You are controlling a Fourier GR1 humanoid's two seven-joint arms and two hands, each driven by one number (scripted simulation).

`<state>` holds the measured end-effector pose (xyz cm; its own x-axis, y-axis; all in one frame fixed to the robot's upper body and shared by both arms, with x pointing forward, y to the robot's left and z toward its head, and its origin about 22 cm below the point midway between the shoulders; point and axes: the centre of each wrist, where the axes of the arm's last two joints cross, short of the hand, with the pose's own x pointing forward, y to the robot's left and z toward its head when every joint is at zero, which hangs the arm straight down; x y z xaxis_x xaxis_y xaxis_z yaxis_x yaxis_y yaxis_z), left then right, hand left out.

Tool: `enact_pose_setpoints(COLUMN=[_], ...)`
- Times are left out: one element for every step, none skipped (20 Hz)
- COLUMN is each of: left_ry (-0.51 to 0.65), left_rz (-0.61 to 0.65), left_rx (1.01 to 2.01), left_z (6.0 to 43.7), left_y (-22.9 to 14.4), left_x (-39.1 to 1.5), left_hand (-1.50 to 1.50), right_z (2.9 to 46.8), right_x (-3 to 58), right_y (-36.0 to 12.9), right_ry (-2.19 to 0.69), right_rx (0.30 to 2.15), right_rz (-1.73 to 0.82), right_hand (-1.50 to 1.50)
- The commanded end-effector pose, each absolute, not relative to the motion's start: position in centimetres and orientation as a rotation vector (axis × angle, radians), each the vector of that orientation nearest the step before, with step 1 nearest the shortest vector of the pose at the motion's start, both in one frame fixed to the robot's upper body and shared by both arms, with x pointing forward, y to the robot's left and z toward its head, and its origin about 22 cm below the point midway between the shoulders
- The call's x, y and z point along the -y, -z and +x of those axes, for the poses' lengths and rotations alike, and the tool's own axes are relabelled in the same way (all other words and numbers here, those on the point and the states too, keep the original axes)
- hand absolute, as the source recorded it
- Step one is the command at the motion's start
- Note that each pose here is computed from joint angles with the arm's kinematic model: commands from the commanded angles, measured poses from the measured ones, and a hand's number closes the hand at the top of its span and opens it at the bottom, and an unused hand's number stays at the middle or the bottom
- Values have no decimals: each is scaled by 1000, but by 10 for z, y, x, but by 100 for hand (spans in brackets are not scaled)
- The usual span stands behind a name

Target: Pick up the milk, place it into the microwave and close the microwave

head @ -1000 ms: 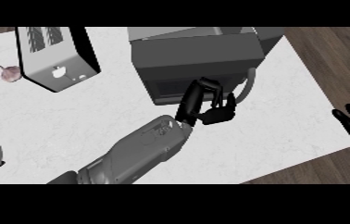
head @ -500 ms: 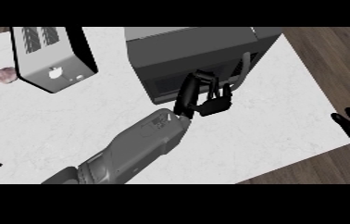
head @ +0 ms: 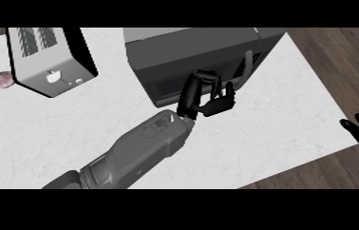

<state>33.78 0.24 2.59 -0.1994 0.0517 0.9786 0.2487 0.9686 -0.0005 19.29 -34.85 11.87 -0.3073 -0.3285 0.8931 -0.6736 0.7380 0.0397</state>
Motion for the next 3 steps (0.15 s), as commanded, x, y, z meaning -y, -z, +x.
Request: enact_pose_setpoints(left_ry=[88,95,92], left_rz=[-122,-113,-122], left_rx=[1789,1794,1797], left_z=[365,364,366], left_y=[-40,-35,-39], left_x=[-12,-13,-13], left_hand=[150,150,150], right_z=[193,193,193], right_x=[346,346,347], right_y=[-126,-121,-121], right_ry=[-450,-423,-422], right_rx=[1916,1912,1909], right_rz=[786,789,786], right_hand=[-150,-150,-150])
